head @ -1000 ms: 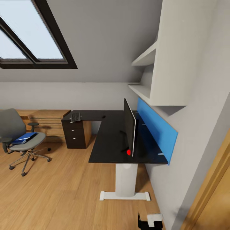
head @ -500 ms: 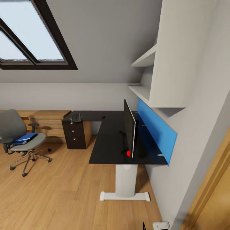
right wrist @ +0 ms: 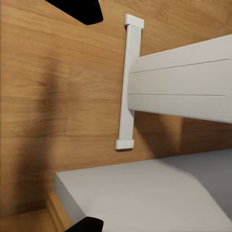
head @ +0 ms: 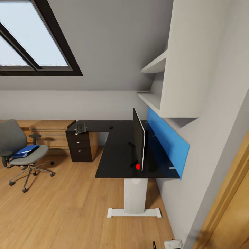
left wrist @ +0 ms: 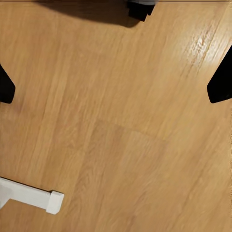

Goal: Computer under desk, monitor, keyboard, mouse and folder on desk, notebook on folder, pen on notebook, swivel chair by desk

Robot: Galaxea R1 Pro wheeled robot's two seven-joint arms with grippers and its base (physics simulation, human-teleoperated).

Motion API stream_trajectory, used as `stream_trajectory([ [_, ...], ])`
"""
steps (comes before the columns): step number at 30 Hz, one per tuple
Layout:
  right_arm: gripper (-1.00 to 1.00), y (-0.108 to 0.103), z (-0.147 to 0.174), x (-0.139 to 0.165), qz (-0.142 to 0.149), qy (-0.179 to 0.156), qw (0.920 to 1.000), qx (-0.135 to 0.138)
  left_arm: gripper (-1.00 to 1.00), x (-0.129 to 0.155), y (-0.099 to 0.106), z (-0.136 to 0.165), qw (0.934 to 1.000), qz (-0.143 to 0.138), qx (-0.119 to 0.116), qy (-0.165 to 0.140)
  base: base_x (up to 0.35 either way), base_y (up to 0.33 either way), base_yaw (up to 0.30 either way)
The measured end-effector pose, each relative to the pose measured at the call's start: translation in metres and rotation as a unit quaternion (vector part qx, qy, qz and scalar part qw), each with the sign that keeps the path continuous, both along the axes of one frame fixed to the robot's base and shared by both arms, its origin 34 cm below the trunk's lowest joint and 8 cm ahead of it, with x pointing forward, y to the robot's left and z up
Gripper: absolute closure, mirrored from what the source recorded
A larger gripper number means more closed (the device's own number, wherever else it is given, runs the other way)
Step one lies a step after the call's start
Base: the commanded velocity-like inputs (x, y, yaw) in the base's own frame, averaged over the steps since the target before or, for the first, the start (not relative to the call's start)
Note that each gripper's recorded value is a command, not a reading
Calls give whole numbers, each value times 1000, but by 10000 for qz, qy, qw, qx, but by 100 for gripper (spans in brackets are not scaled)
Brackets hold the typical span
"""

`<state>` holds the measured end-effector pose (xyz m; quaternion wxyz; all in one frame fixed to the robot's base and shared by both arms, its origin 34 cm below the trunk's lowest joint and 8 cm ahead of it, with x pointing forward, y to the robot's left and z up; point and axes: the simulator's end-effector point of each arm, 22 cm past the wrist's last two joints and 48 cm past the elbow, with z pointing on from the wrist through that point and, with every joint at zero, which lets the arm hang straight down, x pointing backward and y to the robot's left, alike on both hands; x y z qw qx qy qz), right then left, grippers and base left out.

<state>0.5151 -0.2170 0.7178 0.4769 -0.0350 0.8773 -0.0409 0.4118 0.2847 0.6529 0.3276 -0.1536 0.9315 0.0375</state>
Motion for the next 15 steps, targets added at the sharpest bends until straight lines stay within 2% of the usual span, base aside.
stream_trajectory([
  [5,-100,5,0,0,5,8,10000,31,-100,-18,-2,-10,9998,-39,-11,219,0,0,170],
  [9,-100,5,0,0,-4,11,10000,42,-100,-23,-3,-13,9996,-81,-32,274,0,12,244],
  [15,-100,4,0,-1,-50,18,10000,61,-100,-25,-3,-14,9995,-89,-34,298,0,181,264],
])
